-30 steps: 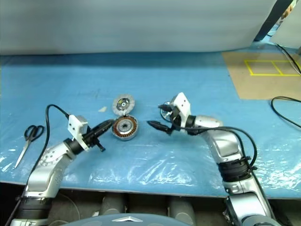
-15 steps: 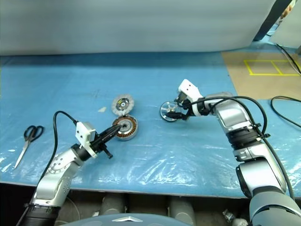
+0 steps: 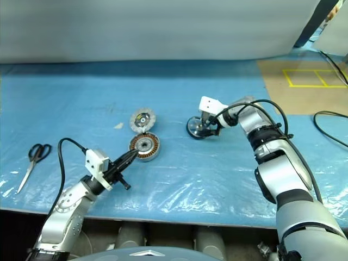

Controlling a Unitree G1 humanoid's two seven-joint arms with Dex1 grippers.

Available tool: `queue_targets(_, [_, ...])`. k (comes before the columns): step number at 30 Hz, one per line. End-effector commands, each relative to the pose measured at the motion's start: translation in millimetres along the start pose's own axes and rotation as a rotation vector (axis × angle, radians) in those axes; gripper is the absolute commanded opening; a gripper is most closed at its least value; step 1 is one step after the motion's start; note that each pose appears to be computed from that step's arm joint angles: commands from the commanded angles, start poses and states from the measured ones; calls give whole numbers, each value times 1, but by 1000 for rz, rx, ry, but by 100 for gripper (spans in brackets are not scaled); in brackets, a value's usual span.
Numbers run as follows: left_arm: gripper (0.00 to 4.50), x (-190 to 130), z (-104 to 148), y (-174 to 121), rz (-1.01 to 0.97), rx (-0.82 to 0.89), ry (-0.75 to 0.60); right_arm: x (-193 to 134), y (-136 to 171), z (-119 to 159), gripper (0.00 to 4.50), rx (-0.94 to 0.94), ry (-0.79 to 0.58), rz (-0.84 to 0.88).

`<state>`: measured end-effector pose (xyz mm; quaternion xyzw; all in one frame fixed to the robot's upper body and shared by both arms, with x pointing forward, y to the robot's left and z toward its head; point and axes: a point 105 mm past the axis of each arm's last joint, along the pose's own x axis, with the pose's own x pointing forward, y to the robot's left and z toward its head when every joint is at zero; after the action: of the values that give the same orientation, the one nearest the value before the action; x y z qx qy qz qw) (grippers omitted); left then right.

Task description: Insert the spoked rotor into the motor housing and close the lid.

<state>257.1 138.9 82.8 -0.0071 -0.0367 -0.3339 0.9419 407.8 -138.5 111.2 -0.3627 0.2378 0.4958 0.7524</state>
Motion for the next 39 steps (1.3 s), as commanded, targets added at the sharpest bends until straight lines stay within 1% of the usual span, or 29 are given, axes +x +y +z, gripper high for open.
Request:
queue_targets(1, [1,0,12,-1,1,29,-33,-8,-8,13,450,-42,-36,-19])
queue_targets(6, [1,1,12,0,6,27,-30,-6,-7,12,450,-63,-35,-10])
queue_targets(8, [0,2,12,0,7,27,-29,-5,-6,11,410,-79,-23,-12])
queue_targets(16, [0,3,12,2,12,26,-26,-9,-15,11,410,-130,-12,-71])
queue_targets(20, [0,4,12,1,9,24,-24,-9,-16,12,410,-126,-19,-79])
queue_targets(22, [0,5,12,2,8,23,-23,-9,-16,12,448,-130,-24,-83])
queue_targets(28, [0,5,11,3,8,19,-18,-11,-18,21,449,-162,-58,-98])
queue_targets(35, [0,5,8,4,11,13,-8,-16,-12,35,449,-243,-131,-72])
queue_targets(39, [0,6,8,5,10,11,-5,-18,-10,41,449,-256,-161,-67])
